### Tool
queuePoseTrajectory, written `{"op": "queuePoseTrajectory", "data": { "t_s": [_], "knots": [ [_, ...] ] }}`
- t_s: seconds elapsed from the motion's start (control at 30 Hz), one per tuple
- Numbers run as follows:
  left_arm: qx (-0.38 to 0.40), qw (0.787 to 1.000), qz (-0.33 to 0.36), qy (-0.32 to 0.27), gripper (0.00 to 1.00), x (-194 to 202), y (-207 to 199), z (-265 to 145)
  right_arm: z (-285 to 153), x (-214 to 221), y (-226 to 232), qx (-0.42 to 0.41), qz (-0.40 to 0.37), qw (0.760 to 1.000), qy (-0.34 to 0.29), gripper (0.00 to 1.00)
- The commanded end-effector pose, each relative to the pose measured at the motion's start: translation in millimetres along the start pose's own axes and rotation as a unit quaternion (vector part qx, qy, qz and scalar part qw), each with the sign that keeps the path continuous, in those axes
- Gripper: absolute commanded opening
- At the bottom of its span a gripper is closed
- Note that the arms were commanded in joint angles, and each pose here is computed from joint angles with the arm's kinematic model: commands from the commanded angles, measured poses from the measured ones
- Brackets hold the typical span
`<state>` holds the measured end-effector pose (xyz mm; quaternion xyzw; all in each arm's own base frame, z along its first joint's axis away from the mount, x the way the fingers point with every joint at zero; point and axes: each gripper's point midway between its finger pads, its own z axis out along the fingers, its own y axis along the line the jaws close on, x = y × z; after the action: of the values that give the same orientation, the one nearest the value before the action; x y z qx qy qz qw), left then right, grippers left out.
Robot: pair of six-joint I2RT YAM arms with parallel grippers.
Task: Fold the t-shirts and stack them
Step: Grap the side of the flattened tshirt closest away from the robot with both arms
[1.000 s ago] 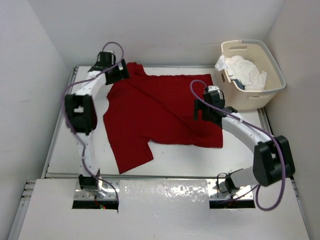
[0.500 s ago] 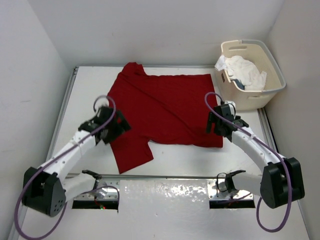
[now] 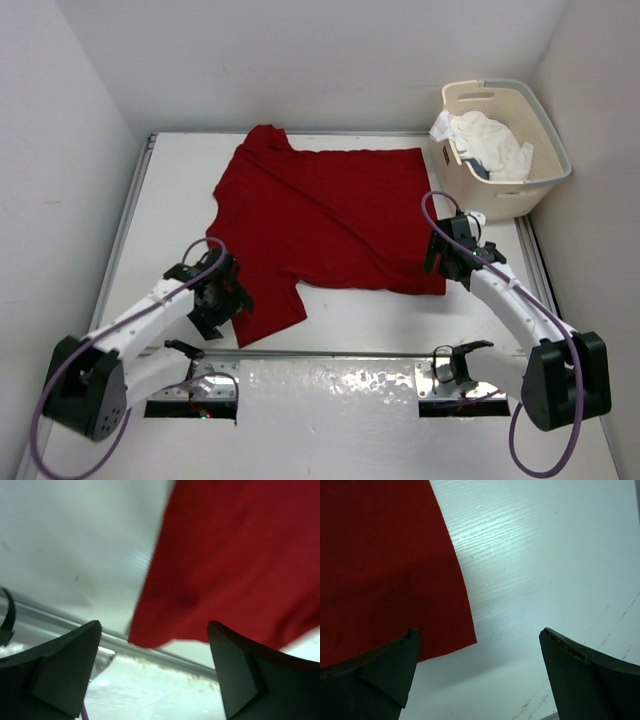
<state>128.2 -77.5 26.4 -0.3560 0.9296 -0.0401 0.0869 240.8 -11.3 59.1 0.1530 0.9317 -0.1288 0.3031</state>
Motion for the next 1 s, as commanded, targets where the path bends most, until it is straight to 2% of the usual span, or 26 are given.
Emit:
{"op": "queuePoseTrajectory", "data": {
  "t_s": [0.0, 0.1, 0.27, 0.33, 0.4, 0.43, 0.5, 0.53, 0.57, 0.6, 0.7, 0.77, 0.97],
  "knots": [
    [0.005, 0.999, 0.021, 0.024, 0.83, 10.6, -4.6, 14.3, -2.5, -8.9, -7.4, 0.017, 0.017, 1.000, -0.016, 0.99],
    [0.022, 0.998, 0.018, 0.061, 0.68, 28.8, -4.5, 23.0, -2.7, -10.0, -16.2, 0.037, 0.016, 0.999, -0.016, 0.99],
    [0.019, 0.997, 0.022, 0.073, 0.52, 36.3, -1.0, 26.8, 3.6, -3.8, -26.5, 0.052, 0.027, 0.998, -0.001, 0.99],
    [0.018, 0.997, 0.031, 0.071, 0.50, 37.4, -1.7, 26.6, 5.7, -1.1, -27.2, 0.052, 0.031, 0.998, 0.005, 0.99],
    [0.005, 0.997, 0.034, 0.066, 0.44, 35.3, 2.3, 27.8, 8.1, 0.9, -28.3, 0.053, 0.034, 0.998, 0.009, 0.99],
    [0.004, 0.997, 0.035, 0.069, 0.36, 36.3, 1.8, 29.3, 9.6, 3.8, -26.8, 0.048, 0.036, 0.998, 0.013, 0.99],
    [0.010, 0.997, 0.036, 0.069, 0.30, 35.4, -2.5, 31.5, 11.4, 8.0, -24.2, 0.041, 0.041, 0.998, 0.021, 0.99],
    [0.002, 0.997, 0.037, 0.070, 0.23, 35.4, -0.8, 33.0, 12.3, 13.4, -23.4, 0.038, 0.041, 0.998, 0.028, 0.99],
    [0.006, 0.997, 0.037, 0.066, 0.06, 33.3, -4.2, 32.8, 13.0, 17.5, -20.9, 0.031, 0.043, 0.998, 0.034, 0.99],
    [0.008, 0.997, 0.042, 0.066, 0.00, 32.2, -6.1, 32.2, 13.9, 21.3, -19.6, 0.027, 0.044, 0.998, 0.040, 0.99],
    [0.002, 0.998, 0.051, 0.048, 0.00, 21.9, -10.5, 26.2, 19.2, 34.4, -13.2, 0.007, 0.043, 0.998, 0.054, 0.99],
    [-0.001, 0.998, 0.053, 0.041, 0.00, 18.1, -12.3, 20.4, 23.1, 46.1, -3.5, -0.019, 0.049, 0.996, 0.066, 0.95],
    [-0.006, 0.997, 0.061, 0.044, 0.00, 16.9, -14.1, 19.0, 39.4, 55.1, 18.6, -0.069, 0.082, 0.993, 0.051, 0.83]
  ]
}}
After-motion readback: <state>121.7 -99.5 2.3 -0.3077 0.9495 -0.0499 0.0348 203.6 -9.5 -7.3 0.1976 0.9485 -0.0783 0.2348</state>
